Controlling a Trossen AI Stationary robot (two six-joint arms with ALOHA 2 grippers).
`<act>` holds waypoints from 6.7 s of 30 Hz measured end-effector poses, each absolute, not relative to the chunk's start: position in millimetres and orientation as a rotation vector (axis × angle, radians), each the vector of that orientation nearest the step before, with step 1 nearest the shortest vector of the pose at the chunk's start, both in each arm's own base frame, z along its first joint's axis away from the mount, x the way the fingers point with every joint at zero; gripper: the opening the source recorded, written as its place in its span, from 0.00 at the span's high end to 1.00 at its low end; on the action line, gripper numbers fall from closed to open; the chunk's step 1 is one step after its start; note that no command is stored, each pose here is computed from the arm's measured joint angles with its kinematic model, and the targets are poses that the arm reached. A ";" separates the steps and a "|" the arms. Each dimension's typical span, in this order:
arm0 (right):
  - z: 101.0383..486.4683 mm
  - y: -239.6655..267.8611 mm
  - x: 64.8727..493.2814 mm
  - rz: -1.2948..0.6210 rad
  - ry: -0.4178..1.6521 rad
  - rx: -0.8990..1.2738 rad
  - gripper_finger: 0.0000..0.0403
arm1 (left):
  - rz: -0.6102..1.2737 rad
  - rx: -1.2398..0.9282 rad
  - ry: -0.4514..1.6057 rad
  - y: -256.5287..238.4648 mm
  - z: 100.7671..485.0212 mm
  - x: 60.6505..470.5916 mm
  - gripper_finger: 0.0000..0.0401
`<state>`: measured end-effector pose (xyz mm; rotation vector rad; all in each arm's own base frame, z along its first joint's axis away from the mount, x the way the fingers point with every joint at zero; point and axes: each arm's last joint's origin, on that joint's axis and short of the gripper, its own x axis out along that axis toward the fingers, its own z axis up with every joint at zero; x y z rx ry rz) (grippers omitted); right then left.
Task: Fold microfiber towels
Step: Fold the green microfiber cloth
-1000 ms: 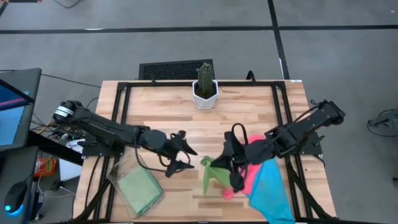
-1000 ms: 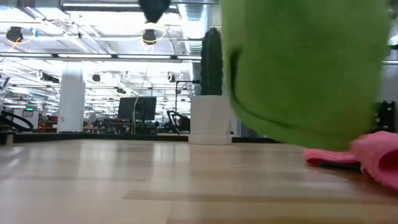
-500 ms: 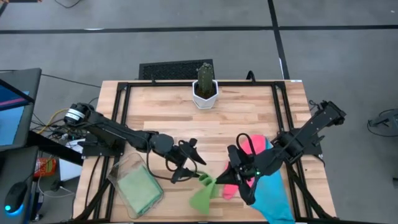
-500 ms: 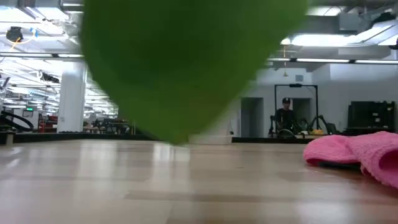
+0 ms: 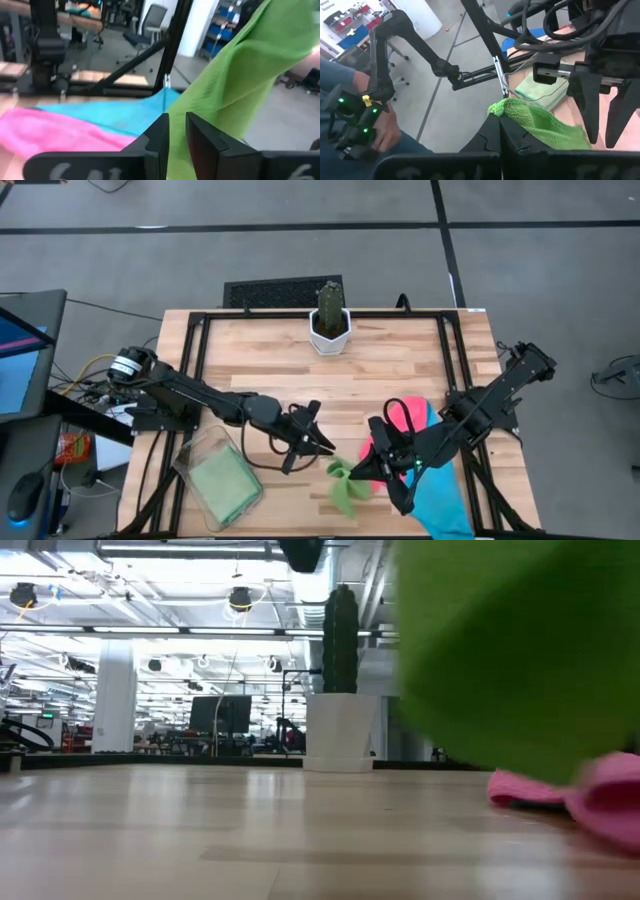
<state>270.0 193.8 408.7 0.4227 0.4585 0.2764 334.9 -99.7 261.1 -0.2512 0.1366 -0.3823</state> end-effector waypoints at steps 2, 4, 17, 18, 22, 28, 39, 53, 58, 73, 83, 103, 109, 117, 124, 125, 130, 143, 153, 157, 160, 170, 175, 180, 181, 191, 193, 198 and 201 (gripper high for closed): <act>408.7 194.2 269.7 0.277 0.460 0.428 0.97 | -0.384 -0.237 0.144 -99.7 260.1 334.8 0.86; 408.7 195.0 269.2 0.280 0.461 0.428 0.97 | -0.412 -0.222 0.141 -100.5 260.5 334.5 0.82; 408.7 196.2 268.3 0.284 0.465 0.440 0.97 | -0.517 -0.323 0.210 -103.8 258.0 332.4 0.44; 408.7 197.1 267.7 0.287 0.465 0.440 0.97 | -0.529 -0.330 0.213 -104.0 258.0 332.3 0.42; 408.7 197.2 267.6 0.285 0.467 0.450 0.97 | -0.569 -0.346 0.225 -105.0 258.1 331.6 0.40; 408.7 200.3 265.3 0.297 0.471 0.453 0.97 | -0.617 -0.375 0.243 -106.0 258.3 330.8 0.40; 408.6 202.2 263.8 0.304 0.474 0.451 0.97 | -0.734 -0.451 0.320 -115.0 259.2 324.2 0.40; 408.6 202.1 263.9 0.303 0.473 0.450 0.96 | -0.433 -0.234 0.201 -118.5 258.5 325.6 0.40; 408.6 202.1 263.9 0.303 0.473 0.449 0.96 | -0.411 -0.199 0.178 -118.2 257.5 327.5 0.40; 408.5 201.6 264.4 0.302 0.471 0.440 0.96 | -0.371 -0.198 0.157 -118.6 253.1 331.9 0.73; 408.3 200.9 265.0 0.295 0.468 0.430 0.96 | -0.343 -0.272 0.157 -115.7 263.1 326.3 0.99; 365.8 144.5 313.8 -0.091 0.615 0.306 0.90 | 0.178 -0.247 0.207 -46.3 358.3 171.5 1.00; 340.7 149.9 332.6 -0.096 0.688 0.270 0.90 | 0.165 -0.285 0.397 -52.7 338.3 169.7 1.00; 321.1 173.8 338.9 -0.057 0.719 0.226 0.88 | 0.140 -0.240 0.605 -75.3 307.4 191.4 1.00; 279.0 182.5 378.4 -0.083 0.689 0.271 0.73 | 0.172 -0.253 0.626 -80.1 296.6 206.9 1.00; 273.0 182.8 383.7 -0.095 0.681 0.296 0.70 | 0.182 -0.260 0.629 -79.6 295.9 207.4 1.00; 253.6 180.8 399.9 -0.162 0.652 0.378 0.57 | 0.228 -0.293 0.607 -76.0 296.9 208.0 1.00; 243.4 146.8 418.9 -0.259 0.633 0.358 0.47 | 0.088 -0.301 0.623 -81.4 299.6 209.3 1.00; 278.3 129.2 419.8 -0.242 0.486 0.346 0.51 | -0.007 -0.175 0.624 -95.2 300.2 203.8 1.00; 271.4 128.8 431.7 -0.185 0.448 0.394 0.52 | 0.043 -0.161 0.605 -93.7 300.4 204.3 1.00; 263.0 131.4 435.3 -0.184 0.455 0.400 0.52 | 0.066 -0.154 0.596 -93.0 300.5 204.5 1.00; 263.3 120.4 438.2 -0.219 0.446 0.430 0.53 | 0.088 -0.180 0.503 -93.9 307.6 209.1 1.00; 262.8 112.6 439.9 -0.240 0.449 0.433 0.64 | 0.083 -0.171 0.490 -94.2 308.9 209.8 1.00; 268.2 114.7 437.2 -0.237 0.437 0.467 0.94 | 0.087 -0.163 0.507 -93.8 307.4 208.9 1.00; 270.5 115.3 435.7 -0.237 0.435 0.473 0.96 | 0.087 -0.162 0.509 -93.7 307.2 208.8 1.00; 314.4 107.8 401.9 -0.364 0.456 0.576 0.97 | 0.064 -0.209 0.520 -93.7 308.6 207.6 1.00; 322.2 105.5 385.7 -0.454 0.479 0.570 0.97 | 0.028 -0.223 0.550 -94.5 307.3 204.2 1.00; 343.2 97.8 345.8 -0.642 0.482 0.564 0.97 | 0.009 -0.237 0.587 -93.9 313.8 193.8 1.00; 356.1 92.3 325.2 -0.687 0.486 0.549 0.97 | 0.061 -0.191 0.597 -90.4 319.9 189.5 1.00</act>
